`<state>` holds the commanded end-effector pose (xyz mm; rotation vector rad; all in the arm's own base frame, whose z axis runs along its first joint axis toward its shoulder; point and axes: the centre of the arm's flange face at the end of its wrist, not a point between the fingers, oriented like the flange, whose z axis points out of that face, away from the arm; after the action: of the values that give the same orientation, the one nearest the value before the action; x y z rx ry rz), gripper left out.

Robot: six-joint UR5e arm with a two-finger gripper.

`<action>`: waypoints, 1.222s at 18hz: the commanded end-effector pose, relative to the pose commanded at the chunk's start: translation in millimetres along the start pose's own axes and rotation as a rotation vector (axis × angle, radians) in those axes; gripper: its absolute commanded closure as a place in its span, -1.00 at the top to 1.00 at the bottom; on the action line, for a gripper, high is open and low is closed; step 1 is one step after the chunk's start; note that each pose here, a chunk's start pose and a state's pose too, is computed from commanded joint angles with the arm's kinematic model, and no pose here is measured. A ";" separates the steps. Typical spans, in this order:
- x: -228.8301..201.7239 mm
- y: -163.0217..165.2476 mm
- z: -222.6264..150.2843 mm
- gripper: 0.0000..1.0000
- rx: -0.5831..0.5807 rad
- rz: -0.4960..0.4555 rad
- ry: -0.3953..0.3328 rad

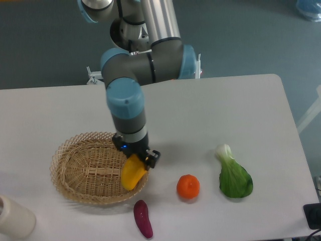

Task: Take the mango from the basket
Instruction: 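Lift the mango out of the basket and carry it beside the orange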

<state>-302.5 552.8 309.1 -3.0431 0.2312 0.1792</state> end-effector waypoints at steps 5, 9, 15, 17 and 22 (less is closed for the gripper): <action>-32.1 22.9 -3.7 -0.14 -0.018 0.078 -0.024; -52.5 42.4 -8.8 -0.14 -0.030 0.143 -0.038; -61.6 52.6 -6.8 -0.13 -0.036 0.131 -0.040; -63.4 57.0 -5.1 -0.12 -0.039 0.130 -0.038; -64.0 58.8 -2.8 -0.13 -0.041 0.138 -0.033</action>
<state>-374.1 503.9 315.3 -3.0621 0.4404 0.2456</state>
